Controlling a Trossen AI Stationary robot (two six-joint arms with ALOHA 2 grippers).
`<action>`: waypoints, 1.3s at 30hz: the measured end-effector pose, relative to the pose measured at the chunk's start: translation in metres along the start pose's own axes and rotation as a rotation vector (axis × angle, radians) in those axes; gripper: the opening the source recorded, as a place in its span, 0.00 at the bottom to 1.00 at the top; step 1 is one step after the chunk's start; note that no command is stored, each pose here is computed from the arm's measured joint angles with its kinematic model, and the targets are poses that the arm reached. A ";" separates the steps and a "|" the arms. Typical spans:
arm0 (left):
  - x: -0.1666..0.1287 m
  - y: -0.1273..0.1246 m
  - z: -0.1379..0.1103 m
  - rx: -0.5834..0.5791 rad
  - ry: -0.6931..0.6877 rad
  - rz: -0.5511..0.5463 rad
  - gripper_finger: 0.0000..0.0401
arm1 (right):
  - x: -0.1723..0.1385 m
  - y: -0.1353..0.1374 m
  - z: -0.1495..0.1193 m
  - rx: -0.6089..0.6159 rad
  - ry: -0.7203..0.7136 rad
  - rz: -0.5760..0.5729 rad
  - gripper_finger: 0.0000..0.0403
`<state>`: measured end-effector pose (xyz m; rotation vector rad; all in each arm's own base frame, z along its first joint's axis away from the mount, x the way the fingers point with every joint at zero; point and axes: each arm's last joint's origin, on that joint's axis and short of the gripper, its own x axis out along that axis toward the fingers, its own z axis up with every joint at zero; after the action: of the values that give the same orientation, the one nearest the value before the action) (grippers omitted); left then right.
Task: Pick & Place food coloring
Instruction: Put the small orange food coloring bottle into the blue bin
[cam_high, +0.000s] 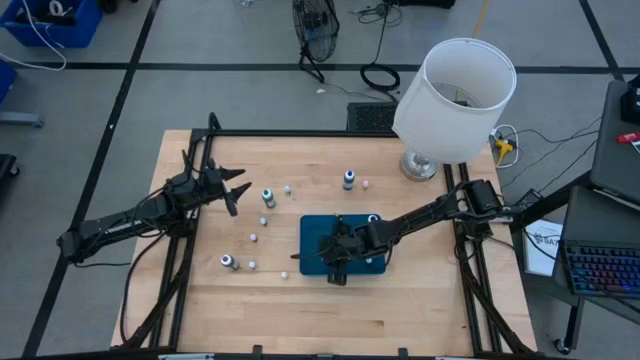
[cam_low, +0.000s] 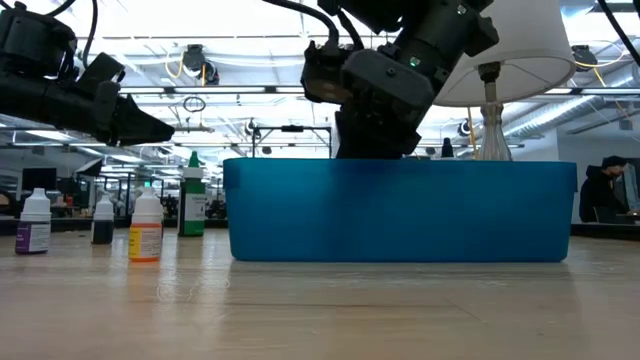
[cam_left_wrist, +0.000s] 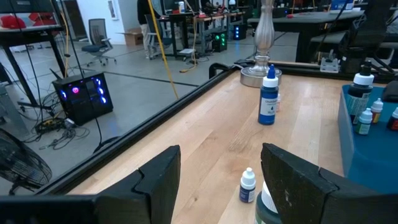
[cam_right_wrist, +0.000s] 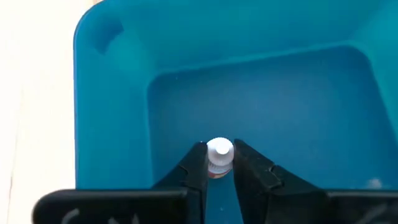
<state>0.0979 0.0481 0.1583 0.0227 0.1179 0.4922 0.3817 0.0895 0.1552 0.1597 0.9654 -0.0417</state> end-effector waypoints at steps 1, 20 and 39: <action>0.000 0.000 0.000 0.000 0.000 0.000 0.56 | 0.000 0.000 0.000 0.005 -0.003 0.001 0.12; 0.000 0.000 0.000 0.000 0.000 0.000 0.56 | -0.022 0.004 0.013 0.006 -0.083 0.077 0.35; 0.000 0.000 0.000 0.000 0.000 0.000 0.56 | -0.140 -0.084 0.025 0.050 -0.068 -0.234 0.46</action>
<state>0.0979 0.0481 0.1583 0.0227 0.1179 0.4924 0.3141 -0.0023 0.2742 0.0904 0.9122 -0.2847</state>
